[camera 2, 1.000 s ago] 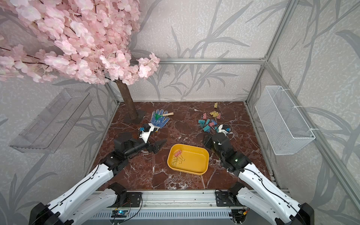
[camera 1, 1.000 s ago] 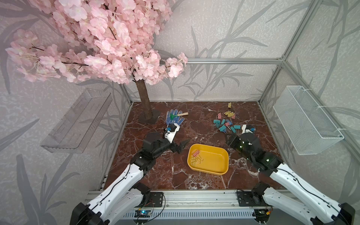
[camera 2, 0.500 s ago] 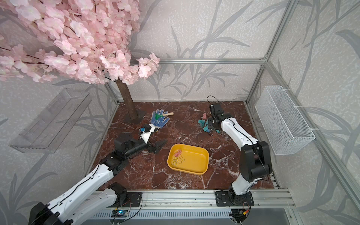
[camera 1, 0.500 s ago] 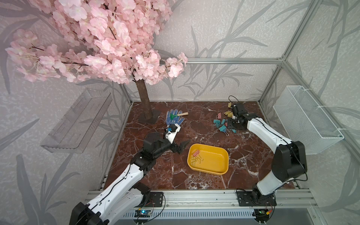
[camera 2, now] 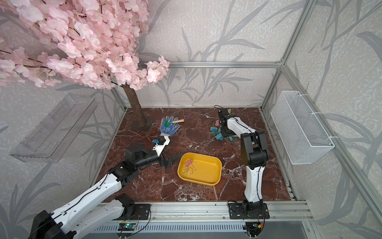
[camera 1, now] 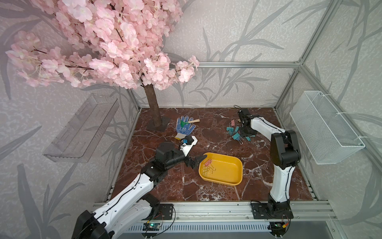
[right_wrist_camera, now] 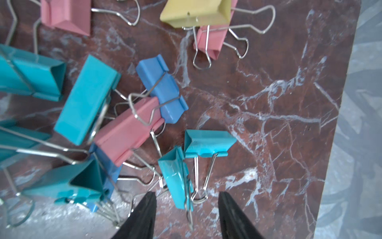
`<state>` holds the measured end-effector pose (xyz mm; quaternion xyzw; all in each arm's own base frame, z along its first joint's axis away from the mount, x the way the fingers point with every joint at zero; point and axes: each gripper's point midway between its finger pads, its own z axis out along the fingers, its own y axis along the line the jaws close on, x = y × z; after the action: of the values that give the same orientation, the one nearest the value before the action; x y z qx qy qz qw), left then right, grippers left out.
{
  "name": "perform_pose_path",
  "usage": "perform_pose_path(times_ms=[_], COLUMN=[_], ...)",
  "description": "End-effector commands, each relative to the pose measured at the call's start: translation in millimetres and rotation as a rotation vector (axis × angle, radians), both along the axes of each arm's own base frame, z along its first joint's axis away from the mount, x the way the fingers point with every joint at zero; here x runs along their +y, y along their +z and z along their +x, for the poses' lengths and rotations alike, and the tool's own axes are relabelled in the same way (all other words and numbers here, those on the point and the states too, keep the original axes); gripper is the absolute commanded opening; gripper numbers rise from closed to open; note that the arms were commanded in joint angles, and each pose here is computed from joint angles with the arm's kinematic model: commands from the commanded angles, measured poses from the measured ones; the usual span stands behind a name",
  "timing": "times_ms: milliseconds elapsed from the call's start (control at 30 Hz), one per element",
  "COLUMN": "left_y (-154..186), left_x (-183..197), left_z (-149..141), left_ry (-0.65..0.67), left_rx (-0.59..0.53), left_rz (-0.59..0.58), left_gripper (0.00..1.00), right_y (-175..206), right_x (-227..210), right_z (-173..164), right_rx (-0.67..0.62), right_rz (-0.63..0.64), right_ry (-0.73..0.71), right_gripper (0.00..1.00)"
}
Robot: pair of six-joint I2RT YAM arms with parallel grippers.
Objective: Put the binder clips in the storage box
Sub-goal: Pick up the binder clip at the center of the board, then place the binder clip in the storage box.
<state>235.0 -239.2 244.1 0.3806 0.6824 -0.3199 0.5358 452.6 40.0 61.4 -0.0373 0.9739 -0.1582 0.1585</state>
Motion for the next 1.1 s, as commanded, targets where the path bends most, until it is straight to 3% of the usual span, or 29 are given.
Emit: perform_pose_path(times_ms=[0, 133, 267, 433, 500, 633, 800, 900, 1067], left_y=[1, -1, 0, -2, -1, -1, 0, 2, 10], left_x=[1, 3, 2, 4, 5, 10, 19, 28, 40], left_z=[-1, 1, 2, 4, 5, 12, 22, 30, 35], left_ry=[0.004, 0.021, 0.021, 0.036, 0.05, 0.102, 0.183, 0.256, 0.33], left_rx=[-0.028, -0.025, -0.025, -0.023, -0.026, -0.029, -0.033, -0.039, -0.066], left_rz=[0.009, 0.017, 0.016, 0.02, 0.021, 0.028, 0.03, 0.024, 0.006], left_gripper=[1.0, 1.0, 1.0, 1.0, 1.0, 1.0, 1.0, 1.0, 1.0], right_y=[-1, -3, 2, 30, 52, 94, 136, 155, 146], right_x=[-9, -13, -18, -25, -22, 3, 67, 116, 193], right_z=[3, -1, -8, -21, -31, -57, -104, -133, -183], right_rx=[0.026, 0.033, 0.017, -0.039, -0.091, -0.209, -0.3, -0.319, -0.23], right_rz=[-0.049, -0.054, -0.07, -0.077, -0.025, 0.214, 0.701, 0.96, 1.183], right_ry=[0.007, -0.02, -0.04, -0.068, -0.089, -0.114, -0.111, -0.097, -0.098], right_gripper=[0.47, 0.28, 0.02, 0.0, 0.0, 0.0, 0.0, 0.0, 0.0])
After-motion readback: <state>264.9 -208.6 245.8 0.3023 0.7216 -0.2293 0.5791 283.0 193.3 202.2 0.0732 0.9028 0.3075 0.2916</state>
